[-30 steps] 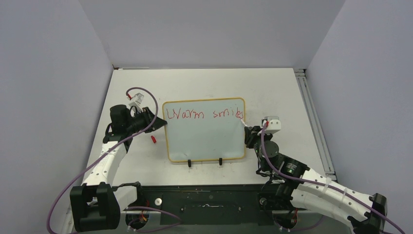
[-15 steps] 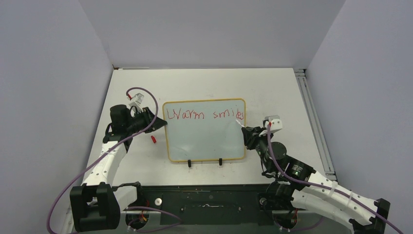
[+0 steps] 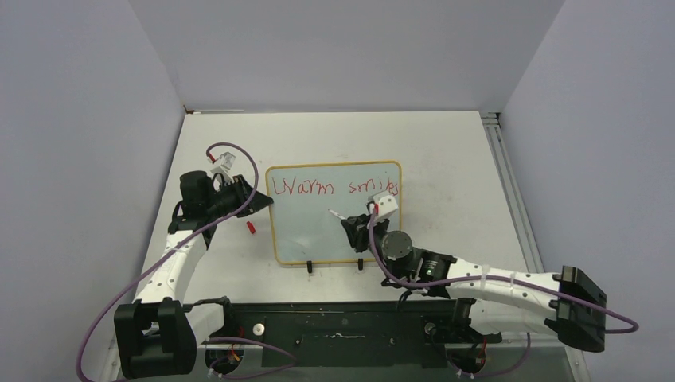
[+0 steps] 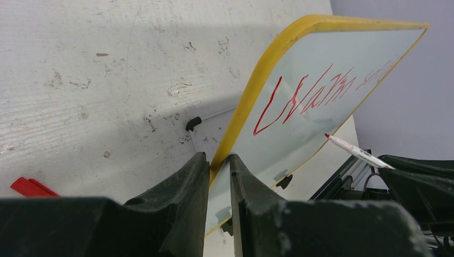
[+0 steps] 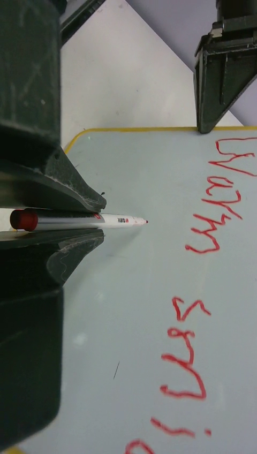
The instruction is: Write a sentence on the whiteboard
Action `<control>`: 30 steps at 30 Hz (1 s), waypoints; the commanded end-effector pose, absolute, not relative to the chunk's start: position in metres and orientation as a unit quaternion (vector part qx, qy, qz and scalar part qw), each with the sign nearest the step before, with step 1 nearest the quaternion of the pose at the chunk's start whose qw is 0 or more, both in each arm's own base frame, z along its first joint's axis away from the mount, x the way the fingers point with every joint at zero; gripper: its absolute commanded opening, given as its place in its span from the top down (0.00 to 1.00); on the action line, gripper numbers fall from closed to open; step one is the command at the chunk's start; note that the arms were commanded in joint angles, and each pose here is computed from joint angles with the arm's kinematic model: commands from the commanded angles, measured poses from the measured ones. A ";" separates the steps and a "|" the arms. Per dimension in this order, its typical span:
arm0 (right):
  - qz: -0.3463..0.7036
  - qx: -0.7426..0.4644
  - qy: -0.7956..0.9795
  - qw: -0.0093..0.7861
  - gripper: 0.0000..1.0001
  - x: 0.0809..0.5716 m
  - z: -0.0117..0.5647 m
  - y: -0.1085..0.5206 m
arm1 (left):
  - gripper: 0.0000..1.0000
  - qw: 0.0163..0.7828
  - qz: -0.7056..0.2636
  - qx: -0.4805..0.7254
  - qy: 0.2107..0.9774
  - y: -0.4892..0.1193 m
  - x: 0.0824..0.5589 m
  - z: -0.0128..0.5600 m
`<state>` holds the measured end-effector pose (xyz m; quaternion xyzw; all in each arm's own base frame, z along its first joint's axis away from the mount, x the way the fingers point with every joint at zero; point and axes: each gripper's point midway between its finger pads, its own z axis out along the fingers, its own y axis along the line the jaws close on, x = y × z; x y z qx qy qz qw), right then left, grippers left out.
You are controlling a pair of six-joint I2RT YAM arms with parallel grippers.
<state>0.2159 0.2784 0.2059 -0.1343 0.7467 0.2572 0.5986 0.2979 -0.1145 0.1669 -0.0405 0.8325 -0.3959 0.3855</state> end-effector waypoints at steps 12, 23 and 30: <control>0.395 -0.145 0.672 0.609 0.95 0.221 0.253 0.390 | 0.81 0.413 -0.396 -0.021 0.820 -0.115 0.305 0.190; 0.396 -0.153 0.680 0.598 0.95 0.226 0.236 0.411 | 0.81 0.413 -0.396 -0.021 0.819 -0.115 0.305 0.191; 0.385 -0.155 0.687 0.597 0.95 0.229 0.229 0.414 | 0.81 0.412 -0.397 -0.021 0.820 -0.115 0.304 0.190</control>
